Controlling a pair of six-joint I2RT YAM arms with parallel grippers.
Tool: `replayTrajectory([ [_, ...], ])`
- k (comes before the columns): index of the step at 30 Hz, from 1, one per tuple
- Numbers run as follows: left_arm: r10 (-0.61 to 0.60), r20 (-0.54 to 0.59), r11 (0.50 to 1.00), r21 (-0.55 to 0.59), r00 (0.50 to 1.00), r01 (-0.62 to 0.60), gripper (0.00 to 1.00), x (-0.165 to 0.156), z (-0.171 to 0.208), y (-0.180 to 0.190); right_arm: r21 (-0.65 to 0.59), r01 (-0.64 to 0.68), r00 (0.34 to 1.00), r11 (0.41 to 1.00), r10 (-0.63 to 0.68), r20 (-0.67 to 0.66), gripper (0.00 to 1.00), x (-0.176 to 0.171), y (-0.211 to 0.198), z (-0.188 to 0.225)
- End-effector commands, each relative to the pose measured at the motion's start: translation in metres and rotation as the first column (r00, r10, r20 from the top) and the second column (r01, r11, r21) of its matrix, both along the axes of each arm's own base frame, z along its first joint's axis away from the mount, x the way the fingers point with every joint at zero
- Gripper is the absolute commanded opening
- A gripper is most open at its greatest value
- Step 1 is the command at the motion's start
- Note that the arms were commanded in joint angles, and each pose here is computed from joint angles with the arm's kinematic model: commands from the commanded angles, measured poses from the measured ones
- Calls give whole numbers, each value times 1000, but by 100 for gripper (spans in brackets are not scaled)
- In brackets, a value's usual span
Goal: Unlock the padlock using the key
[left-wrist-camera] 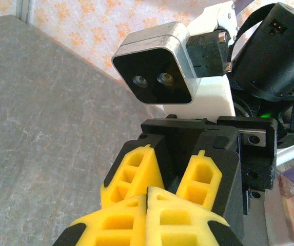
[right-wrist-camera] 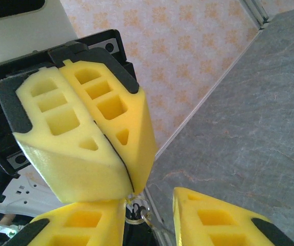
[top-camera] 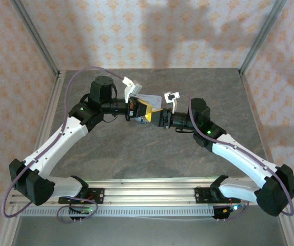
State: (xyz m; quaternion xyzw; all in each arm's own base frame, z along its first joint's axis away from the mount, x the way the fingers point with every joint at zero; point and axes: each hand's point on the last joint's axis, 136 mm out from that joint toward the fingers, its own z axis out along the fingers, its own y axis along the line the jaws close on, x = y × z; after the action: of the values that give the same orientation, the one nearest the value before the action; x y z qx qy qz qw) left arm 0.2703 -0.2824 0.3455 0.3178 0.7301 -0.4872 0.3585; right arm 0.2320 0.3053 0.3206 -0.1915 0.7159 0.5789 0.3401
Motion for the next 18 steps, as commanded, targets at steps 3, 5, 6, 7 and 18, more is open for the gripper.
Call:
replayTrajectory([
  [3, -13, -13, 1000, -11, 1000, 13, 0, -4, 9, 4, 23, 24, 997, 999, -25, 71, 32, -7, -7, 21],
  [5, -7, -26, 1000, -14, 1000, 6, 0, -2, 8, 6, 36, 22, 997, 999, -25, 76, 32, -9, -9, 25],
  [6, -4, -33, 1000, -17, 999, 3, 0, -1, 8, 6, 41, 18, 997, 999, -21, 76, 33, -10, -9, 27],
  [7, -4, -40, 1000, -24, 999, 3, 0, 0, 9, 6, 50, 12, 997, 999, -16, 77, 34, -11, -8, 29],
  [18, -13, -71, 997, -74, 997, 8, 0, 3, 20, 4, 67, -21, 997, 998, 16, 72, 35, -13, -1, 27],
])
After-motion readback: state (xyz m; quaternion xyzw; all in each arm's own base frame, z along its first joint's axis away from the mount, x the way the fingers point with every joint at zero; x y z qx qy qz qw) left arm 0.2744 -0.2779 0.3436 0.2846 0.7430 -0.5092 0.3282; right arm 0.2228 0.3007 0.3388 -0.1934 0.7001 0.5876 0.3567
